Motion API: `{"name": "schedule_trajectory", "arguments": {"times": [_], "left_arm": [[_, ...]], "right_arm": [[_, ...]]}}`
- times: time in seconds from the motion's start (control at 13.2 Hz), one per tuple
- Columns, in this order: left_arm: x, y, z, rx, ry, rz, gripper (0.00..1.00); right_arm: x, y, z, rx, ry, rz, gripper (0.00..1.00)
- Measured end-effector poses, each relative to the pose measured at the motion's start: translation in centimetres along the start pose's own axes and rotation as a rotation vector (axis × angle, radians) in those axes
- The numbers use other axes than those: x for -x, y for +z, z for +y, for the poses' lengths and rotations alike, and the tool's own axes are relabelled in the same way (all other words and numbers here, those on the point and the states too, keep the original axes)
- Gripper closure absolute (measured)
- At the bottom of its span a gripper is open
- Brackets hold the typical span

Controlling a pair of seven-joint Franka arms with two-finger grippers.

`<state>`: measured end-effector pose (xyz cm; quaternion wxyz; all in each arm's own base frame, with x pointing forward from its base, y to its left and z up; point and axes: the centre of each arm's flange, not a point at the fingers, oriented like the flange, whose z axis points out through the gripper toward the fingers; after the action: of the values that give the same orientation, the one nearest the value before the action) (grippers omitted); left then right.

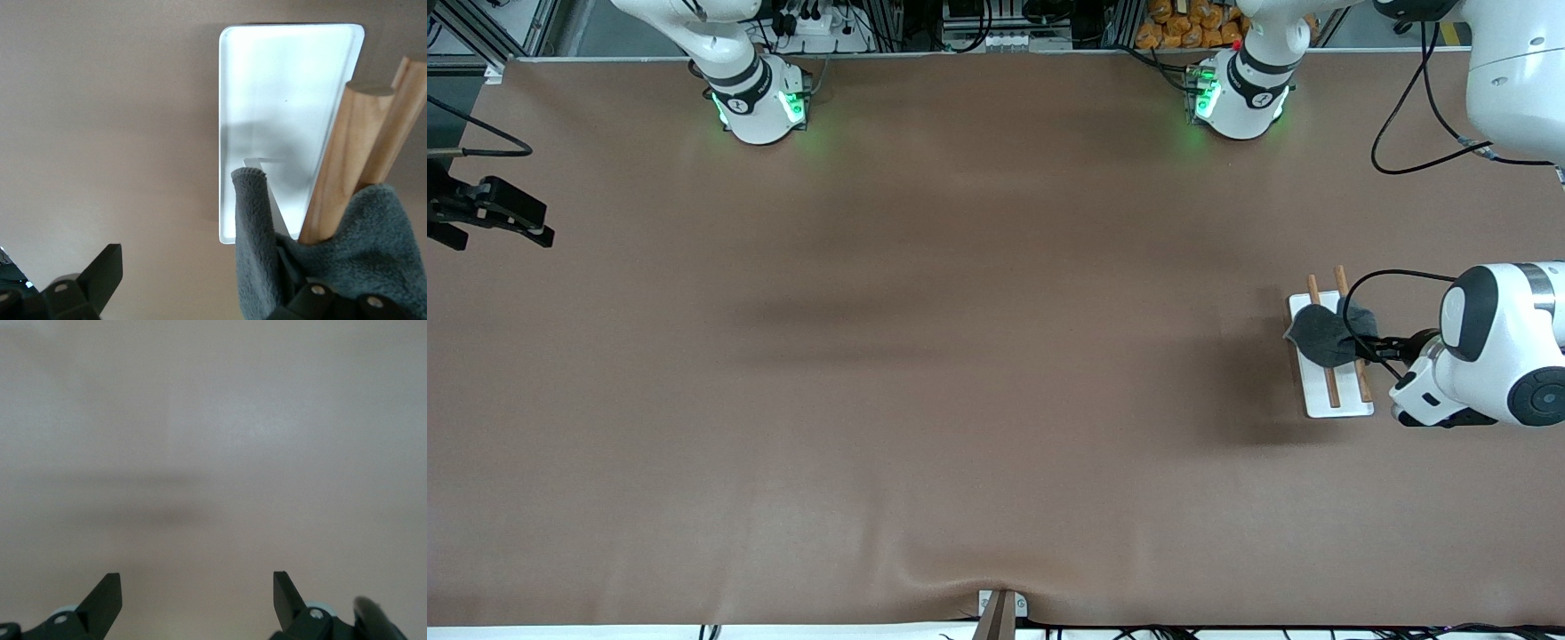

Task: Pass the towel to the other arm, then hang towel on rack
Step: 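Lower the towel over the wooden dowels with the left gripper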

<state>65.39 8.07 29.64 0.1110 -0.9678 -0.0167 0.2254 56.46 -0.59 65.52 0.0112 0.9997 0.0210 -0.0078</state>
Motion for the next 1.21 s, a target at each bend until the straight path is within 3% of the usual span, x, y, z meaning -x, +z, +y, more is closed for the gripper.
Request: {"name": "schedule_trajectory", "arguments": {"times": [1.21], "left_arm": [[-0.7, 1.7, -2.9, 0.013, 0.035, 0.013, 0.00]], "right_arm": [[0.0, 0.0, -0.6, -0.001, -0.012, 0.000, 0.00]]}}
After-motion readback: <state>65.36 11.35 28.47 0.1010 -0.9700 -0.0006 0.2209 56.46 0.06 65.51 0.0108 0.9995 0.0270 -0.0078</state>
